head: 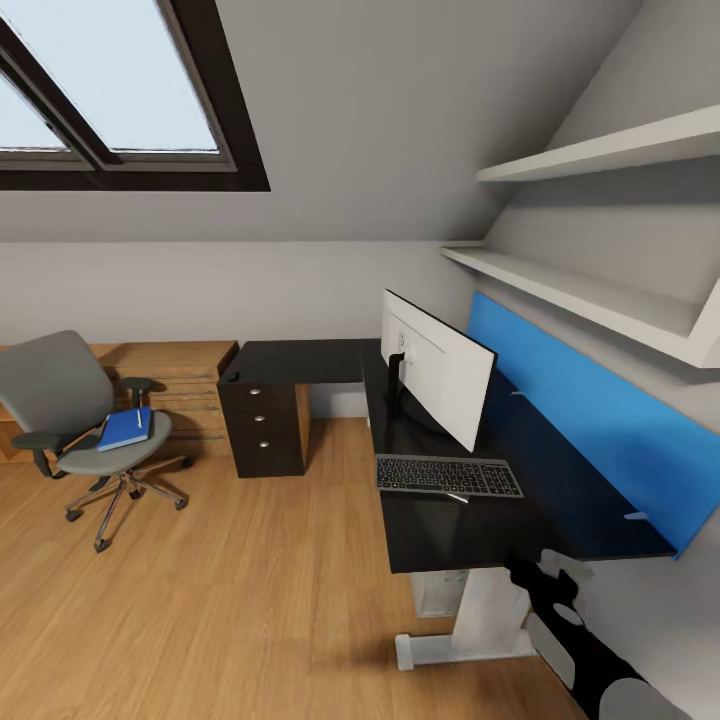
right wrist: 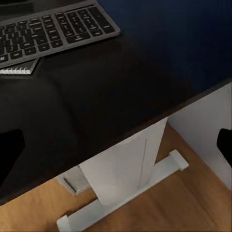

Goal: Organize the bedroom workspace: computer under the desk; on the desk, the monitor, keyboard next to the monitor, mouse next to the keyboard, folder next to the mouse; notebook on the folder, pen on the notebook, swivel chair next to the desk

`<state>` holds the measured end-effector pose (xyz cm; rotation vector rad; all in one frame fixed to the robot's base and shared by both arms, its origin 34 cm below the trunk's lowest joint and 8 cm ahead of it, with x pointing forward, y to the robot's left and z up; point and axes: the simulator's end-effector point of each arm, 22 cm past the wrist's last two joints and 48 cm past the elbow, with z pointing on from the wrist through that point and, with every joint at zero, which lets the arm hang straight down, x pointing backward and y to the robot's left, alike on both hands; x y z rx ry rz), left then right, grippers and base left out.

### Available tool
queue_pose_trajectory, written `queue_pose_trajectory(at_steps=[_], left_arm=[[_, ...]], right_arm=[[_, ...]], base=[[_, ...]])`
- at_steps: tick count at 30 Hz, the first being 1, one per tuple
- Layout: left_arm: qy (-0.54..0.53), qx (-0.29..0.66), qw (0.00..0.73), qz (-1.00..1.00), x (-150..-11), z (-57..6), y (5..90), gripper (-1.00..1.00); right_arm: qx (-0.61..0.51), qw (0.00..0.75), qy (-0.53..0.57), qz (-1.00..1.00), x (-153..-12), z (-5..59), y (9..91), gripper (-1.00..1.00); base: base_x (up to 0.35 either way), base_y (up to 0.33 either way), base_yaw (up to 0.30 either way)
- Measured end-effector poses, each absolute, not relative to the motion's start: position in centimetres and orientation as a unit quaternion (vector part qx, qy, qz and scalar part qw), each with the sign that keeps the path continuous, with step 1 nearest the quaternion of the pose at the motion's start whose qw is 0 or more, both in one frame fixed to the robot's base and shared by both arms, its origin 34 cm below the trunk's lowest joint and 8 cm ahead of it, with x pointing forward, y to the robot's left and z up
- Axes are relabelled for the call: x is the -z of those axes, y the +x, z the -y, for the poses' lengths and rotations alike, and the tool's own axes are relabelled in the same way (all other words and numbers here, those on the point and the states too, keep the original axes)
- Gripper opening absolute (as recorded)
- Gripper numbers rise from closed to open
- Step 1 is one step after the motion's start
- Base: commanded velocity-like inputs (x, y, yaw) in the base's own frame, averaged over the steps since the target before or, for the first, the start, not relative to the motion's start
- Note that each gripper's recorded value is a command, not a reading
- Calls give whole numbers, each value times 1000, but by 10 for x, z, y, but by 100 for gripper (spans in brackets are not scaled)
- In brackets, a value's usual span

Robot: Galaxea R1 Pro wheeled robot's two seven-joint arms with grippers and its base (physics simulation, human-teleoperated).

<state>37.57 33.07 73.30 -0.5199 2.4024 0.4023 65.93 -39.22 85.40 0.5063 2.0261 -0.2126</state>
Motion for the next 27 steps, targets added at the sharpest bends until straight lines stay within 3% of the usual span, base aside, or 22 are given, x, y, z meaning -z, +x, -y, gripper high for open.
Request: queue_pose_trajectory(at_steps=[4, 11, 27], left_arm=[[-197, -152, 319, -915, -733, -330, 375, 100], [-190, -149, 319, -917, -732, -325, 375, 100], [-174, -143, 312, -923, -726, -314, 371, 100]], right_arm=[[77, 507, 220, -830, -883, 394, 694, 100], [32, 546, 199, -813, -899, 334, 715, 100], [28, 545, 194, -815, -895, 331, 714, 100]], base=[[125, -13, 0], [294, -108, 0], [285, -206, 0]])
